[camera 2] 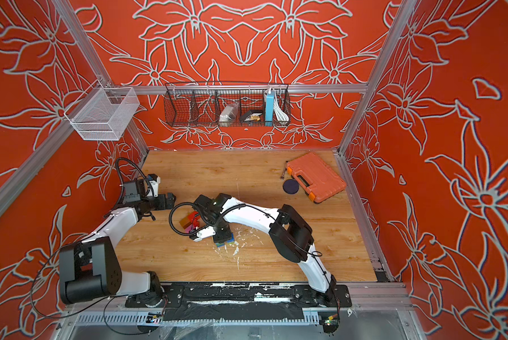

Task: Assemble the letter h with lego
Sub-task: Assemble the lego brick with the lego brick.

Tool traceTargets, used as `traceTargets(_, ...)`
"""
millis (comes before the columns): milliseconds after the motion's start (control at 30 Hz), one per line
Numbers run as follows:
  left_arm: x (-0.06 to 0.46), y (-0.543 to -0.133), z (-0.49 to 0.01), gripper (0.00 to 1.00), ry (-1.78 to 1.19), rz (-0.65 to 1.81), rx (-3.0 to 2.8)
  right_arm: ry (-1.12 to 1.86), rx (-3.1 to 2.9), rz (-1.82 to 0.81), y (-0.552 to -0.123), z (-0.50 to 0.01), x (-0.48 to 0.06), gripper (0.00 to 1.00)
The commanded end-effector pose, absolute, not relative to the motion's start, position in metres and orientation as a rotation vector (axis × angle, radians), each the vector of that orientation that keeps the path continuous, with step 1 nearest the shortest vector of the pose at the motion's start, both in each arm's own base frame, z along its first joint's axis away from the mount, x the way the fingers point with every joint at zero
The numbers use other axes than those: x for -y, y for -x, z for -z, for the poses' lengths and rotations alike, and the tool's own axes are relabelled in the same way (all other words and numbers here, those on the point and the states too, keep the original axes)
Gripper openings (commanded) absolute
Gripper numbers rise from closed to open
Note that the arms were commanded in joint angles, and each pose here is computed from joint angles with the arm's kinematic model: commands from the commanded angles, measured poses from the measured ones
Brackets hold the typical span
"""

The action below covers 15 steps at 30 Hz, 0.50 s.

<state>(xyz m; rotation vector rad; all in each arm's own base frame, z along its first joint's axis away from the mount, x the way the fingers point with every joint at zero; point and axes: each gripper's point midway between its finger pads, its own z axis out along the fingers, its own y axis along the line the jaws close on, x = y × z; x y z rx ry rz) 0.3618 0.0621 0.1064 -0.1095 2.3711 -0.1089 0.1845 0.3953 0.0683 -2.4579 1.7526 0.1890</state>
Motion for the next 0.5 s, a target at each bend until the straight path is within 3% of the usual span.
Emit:
traceTargets(0, -0.064, -0.362, -0.11, 1.0, 0.119, 0.111, -2.368, 2.436, -1.769, -0.207, -0.182, -0.074, -0.393, 0.48)
traceTargets(200, -0.064, -0.363, -0.108, 1.0, 0.118, 0.116, -2.378, 2.425, -1.777, -0.27, -0.178, -0.08, -0.389, 0.52)
traceTargets(467, -0.063, -0.362, -0.109, 1.0, 0.114, 0.118, -2.38, 2.407, -1.82, -0.328, -0.181, -0.082, -0.378, 0.5)
